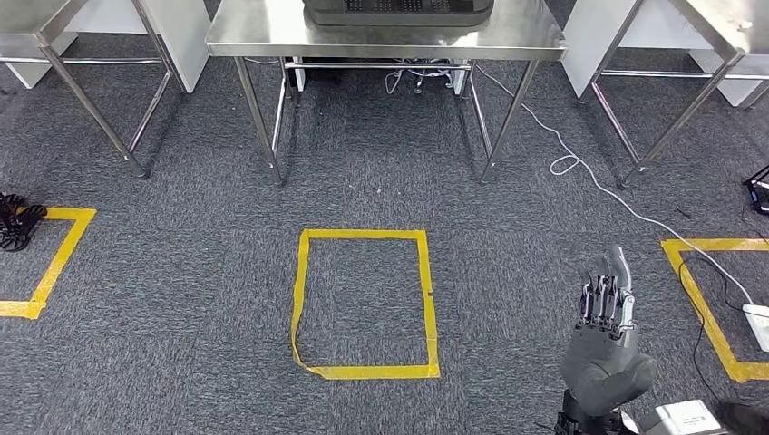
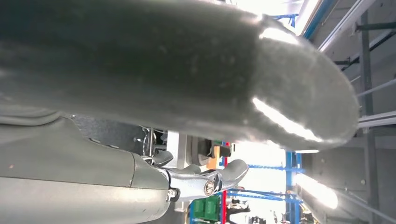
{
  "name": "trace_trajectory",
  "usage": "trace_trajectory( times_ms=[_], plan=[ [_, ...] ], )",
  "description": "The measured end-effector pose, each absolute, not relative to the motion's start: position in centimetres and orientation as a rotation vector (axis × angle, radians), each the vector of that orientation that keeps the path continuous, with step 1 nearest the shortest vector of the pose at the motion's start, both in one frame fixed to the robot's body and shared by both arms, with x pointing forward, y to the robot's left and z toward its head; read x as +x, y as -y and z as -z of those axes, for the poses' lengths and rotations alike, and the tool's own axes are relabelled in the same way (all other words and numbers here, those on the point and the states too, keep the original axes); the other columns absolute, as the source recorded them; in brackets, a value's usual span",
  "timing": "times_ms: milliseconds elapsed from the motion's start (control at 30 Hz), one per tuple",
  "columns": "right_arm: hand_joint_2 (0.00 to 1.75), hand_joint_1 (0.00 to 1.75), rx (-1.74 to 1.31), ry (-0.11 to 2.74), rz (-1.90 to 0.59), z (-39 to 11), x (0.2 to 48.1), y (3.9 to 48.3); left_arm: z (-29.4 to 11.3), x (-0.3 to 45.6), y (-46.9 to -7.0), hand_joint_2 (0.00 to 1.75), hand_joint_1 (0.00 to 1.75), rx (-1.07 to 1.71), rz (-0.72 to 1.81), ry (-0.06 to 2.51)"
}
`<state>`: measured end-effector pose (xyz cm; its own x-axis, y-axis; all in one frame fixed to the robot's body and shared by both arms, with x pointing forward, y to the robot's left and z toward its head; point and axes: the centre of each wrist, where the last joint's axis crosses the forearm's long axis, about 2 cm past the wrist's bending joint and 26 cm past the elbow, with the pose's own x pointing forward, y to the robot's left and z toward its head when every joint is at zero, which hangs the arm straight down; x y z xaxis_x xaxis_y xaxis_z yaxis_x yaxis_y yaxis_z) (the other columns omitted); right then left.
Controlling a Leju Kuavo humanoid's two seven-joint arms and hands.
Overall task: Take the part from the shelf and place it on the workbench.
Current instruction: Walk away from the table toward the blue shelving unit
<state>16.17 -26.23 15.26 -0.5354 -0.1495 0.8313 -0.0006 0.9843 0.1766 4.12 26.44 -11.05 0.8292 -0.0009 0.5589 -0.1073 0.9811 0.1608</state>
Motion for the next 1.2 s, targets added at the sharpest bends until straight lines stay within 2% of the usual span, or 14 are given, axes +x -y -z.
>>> trace_trajectory(
  times_ms=[467, 667, 767, 1033, 1200],
  plan=[
    [0.0, 0.0, 0.055, 2.072, 0.177, -14.4, 15.8, 26.3, 11.1, 3.7, -26.4, 0.0, 0.0, 0.19, -0.044, 0.584],
    [0.0, 0.0, -0.059, 1.965, 0.125, -13.0, 15.8, 26.5, 11.1, 3.9, -26.3, 0.0, 0.0, 0.191, -0.032, 0.591],
    [0.0, 0.0, -0.115, 1.83, 0.074, -10.1, 15.6, 26.9, 11.1, 3.9, -26.3, 0.0, 0.0, 0.195, -0.021, 0.59],
    [0.0, 0.0, -0.218, 1.385, 0.016, 2.0, 13.6, 29.0, 11.1, 3.8, -26.1, 0.0, 0.0, 0.189, 0.015, 0.589],
    [0.0, 0.0, -0.335, 1.021, 0.034, 8.3, 9.6, 29.3, 11.0, 4.1, -26.0, 0.0, 0.0, 0.188, 0.035, 0.595]
  ],
)
